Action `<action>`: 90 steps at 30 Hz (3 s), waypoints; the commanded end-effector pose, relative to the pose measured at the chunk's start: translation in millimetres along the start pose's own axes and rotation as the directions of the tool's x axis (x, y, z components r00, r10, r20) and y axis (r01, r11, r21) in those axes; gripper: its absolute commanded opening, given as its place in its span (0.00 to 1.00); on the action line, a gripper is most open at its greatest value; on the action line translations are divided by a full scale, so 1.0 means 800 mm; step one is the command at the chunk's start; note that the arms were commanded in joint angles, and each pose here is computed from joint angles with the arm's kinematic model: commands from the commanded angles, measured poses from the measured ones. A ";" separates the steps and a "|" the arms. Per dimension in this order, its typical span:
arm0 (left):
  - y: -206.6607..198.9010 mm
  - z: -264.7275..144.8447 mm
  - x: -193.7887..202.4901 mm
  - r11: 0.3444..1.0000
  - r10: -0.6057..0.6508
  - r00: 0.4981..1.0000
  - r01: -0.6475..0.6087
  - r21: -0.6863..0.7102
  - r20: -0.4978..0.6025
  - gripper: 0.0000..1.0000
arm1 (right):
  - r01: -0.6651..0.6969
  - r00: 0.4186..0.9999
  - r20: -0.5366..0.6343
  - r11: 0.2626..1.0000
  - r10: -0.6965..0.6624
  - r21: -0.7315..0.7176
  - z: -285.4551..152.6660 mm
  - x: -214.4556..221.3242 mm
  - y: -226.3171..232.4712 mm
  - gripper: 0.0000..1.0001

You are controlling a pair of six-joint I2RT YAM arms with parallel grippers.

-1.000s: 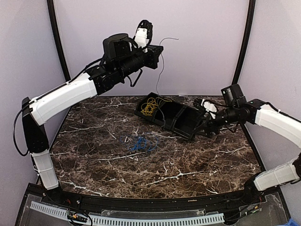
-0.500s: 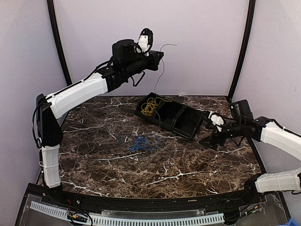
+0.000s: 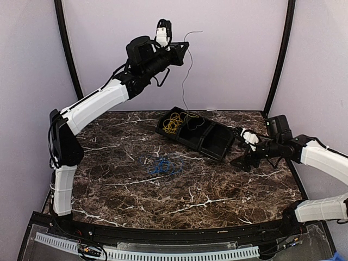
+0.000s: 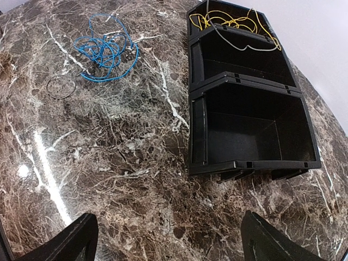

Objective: Untangle the cables

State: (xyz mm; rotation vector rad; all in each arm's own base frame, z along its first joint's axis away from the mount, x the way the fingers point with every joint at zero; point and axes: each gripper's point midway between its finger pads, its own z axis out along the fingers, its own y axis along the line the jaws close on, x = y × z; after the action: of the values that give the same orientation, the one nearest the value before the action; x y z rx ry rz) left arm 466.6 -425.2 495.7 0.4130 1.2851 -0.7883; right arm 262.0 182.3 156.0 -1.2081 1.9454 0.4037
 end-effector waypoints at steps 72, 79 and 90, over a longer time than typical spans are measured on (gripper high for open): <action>0.033 0.021 0.213 0.947 -0.299 0.933 0.316 0.056 -0.198 0.00 | -0.086 0.957 0.265 0.987 0.120 -0.136 0.216 -0.197 -0.070 0.85; 0.031 0.019 0.203 0.941 -0.316 0.929 0.332 0.058 -0.194 0.00 | -0.145 0.932 0.311 0.979 0.185 -0.146 0.234 -0.207 -0.082 0.79; 0.031 0.011 0.205 0.943 -0.314 0.925 0.330 0.043 -0.214 0.00 | -0.204 0.925 0.302 0.972 0.230 -0.115 0.248 -0.190 -0.111 0.00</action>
State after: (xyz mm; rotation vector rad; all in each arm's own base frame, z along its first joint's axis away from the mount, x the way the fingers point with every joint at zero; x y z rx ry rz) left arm 521.1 -470.7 288.4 0.3473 1.6079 -1.0801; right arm 443.1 362.2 137.2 -0.9731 1.8581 0.7880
